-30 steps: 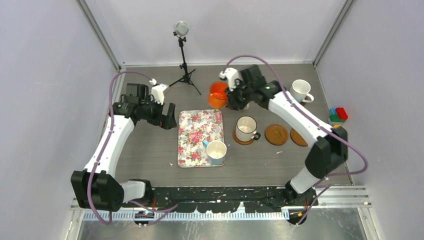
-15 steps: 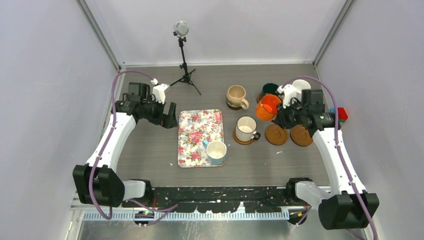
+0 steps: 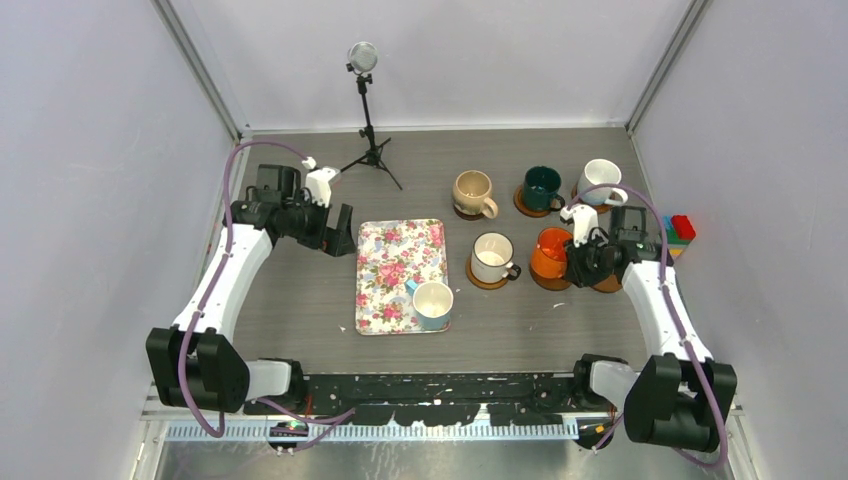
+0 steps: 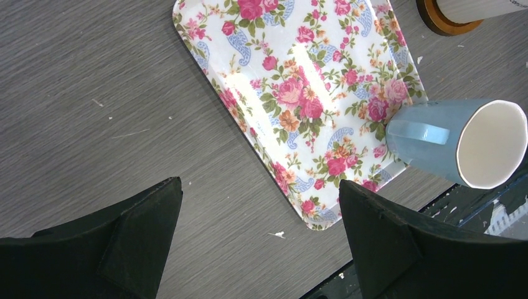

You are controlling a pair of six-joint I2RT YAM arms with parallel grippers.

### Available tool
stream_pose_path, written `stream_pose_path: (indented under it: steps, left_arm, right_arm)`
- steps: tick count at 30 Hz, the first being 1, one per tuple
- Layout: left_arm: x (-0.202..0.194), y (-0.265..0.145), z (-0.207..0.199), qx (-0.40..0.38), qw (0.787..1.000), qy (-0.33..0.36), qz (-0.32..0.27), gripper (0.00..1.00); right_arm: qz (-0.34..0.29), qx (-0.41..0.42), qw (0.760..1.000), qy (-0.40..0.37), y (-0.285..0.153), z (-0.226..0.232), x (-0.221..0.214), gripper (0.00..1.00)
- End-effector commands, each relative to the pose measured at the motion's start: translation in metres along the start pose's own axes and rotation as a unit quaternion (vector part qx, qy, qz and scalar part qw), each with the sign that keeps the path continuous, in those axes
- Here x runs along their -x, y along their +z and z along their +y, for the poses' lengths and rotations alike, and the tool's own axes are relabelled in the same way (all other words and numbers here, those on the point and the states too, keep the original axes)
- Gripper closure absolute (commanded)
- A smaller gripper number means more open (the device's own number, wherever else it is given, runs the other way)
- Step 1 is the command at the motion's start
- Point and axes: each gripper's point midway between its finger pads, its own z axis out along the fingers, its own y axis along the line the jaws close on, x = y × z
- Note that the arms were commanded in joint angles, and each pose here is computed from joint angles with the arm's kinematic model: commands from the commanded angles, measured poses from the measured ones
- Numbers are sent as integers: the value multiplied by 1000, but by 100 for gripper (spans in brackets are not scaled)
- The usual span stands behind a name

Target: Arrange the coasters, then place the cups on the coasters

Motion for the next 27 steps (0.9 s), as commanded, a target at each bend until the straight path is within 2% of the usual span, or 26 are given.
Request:
stream_pose_path:
  steps: [1,6,11,27]
  left_arm:
    - [17,-8,-3,-3,999,10,-32,0]
    - [16,-7,-3,-3,999,12,-31,0]
    - [15,-6,-2,-1,999,12,-31,0]
    - [16,-3,-2,-7,1000,9,-26,0]
  right_arm:
    - [-50,-33,997,-38,14,-25,26,100]
    - [-55,-38,997,-38,27,-30,24,100]
    - [-33,-42,998,-44,32,-34,15,99]
    - [6,-41,997,-63,23,-30,-15,99]
